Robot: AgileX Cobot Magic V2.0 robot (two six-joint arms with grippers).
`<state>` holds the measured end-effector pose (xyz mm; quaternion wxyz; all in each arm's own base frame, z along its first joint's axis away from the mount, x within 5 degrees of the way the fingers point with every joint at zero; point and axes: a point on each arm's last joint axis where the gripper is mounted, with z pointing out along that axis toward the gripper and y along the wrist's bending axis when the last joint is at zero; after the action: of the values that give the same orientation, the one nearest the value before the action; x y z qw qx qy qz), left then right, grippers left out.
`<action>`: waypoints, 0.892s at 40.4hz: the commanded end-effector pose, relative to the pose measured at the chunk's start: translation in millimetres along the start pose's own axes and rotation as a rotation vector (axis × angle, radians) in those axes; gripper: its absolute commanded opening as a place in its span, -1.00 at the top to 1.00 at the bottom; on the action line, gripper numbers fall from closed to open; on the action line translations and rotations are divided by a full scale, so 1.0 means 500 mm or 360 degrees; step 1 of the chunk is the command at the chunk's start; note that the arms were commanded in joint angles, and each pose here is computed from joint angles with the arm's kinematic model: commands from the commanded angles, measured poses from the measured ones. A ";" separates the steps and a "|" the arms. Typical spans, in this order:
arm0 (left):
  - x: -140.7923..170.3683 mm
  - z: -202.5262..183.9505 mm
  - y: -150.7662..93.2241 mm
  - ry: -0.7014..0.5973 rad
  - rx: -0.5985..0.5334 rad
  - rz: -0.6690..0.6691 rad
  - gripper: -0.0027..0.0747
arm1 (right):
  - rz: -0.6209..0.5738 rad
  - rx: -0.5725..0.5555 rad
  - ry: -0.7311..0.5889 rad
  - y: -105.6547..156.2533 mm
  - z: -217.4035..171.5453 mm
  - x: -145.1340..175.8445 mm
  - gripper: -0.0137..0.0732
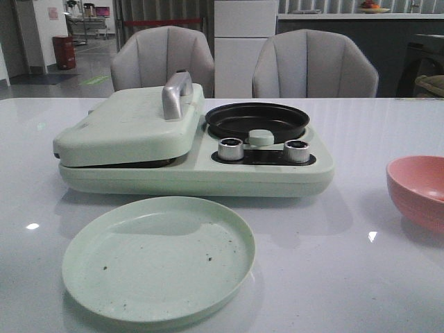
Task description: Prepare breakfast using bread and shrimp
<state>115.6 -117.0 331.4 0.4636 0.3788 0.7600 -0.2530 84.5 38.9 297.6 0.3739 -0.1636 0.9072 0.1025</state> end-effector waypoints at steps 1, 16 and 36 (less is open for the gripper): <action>-0.013 -0.019 0.003 -0.0139 -0.0067 -0.0024 0.67 | 0.0001 0.0010 -0.0123 -0.001 -0.011 -0.021 -0.53; 0.001 -0.021 0.016 -0.0083 -0.0156 0.0031 0.67 | 0.0001 0.0009 -0.0149 -0.001 -0.010 -0.024 -0.53; 0.001 -0.021 0.016 -0.0083 -0.0156 0.0031 0.67 | 0.0114 0.0488 0.0080 -0.076 0.042 -0.103 -0.46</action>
<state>113.8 -104.8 320.2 0.4637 0.3829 0.7702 -0.2125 128.1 27.1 302.4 0.3491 -0.0987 0.9319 -0.0028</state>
